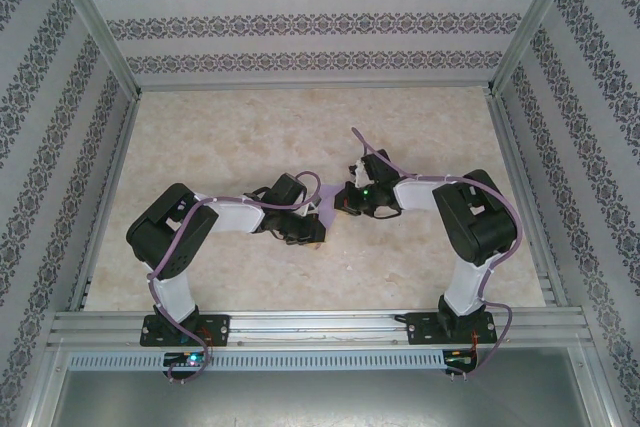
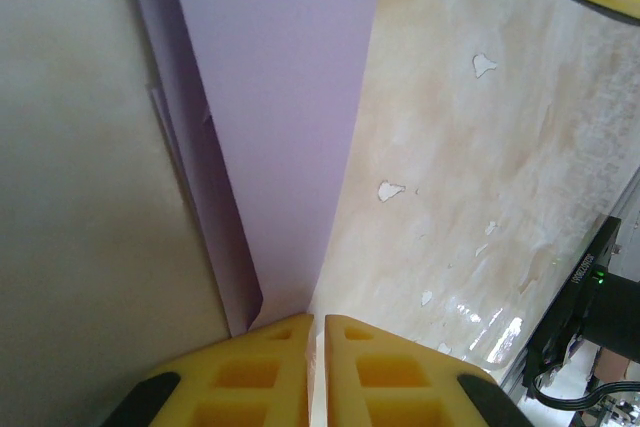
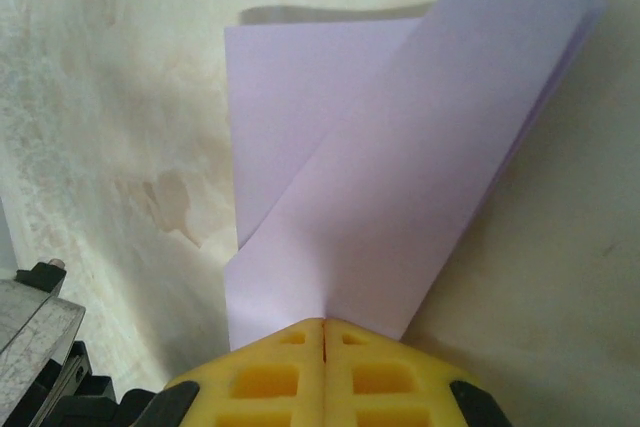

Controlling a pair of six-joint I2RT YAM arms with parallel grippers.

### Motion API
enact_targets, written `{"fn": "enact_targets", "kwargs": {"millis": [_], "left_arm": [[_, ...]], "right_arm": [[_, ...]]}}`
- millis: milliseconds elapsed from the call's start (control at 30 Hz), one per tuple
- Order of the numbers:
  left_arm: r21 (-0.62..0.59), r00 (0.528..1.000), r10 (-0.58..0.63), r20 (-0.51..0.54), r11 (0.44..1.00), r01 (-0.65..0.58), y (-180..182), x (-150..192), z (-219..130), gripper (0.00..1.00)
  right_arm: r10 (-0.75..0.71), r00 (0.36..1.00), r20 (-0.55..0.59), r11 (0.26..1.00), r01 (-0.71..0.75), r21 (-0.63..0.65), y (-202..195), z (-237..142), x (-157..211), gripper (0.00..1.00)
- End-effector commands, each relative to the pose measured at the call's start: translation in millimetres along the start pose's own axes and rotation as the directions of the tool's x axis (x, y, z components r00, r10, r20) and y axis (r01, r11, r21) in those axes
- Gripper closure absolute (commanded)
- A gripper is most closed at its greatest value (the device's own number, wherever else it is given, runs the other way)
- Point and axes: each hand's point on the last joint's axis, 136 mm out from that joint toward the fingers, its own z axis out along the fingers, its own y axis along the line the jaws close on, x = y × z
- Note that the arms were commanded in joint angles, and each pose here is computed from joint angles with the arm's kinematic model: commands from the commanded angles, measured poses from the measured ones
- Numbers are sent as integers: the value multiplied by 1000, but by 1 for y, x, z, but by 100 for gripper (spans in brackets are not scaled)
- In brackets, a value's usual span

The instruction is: Fold a paper plane with a square sheet of paper (fold left side to right side)

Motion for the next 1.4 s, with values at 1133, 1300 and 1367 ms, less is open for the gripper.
{"fn": "enact_targets", "kwargs": {"millis": [1133, 1300, 1367], "left_arm": [[57, 998, -52, -40, 997, 54, -28, 11, -26, 84], [78, 997, -57, -56, 995, 61, -28, 13, -21, 84], [79, 996, -58, -66, 995, 63, -27, 14, -18, 84]], "right_arm": [[62, 988, -145, 983, -36, 178, -40, 31, 65, 100], [62, 987, -149, 981, -33, 189, -42, 31, 66, 100], [62, 987, -150, 980, -32, 194, -42, 31, 66, 100]]}}
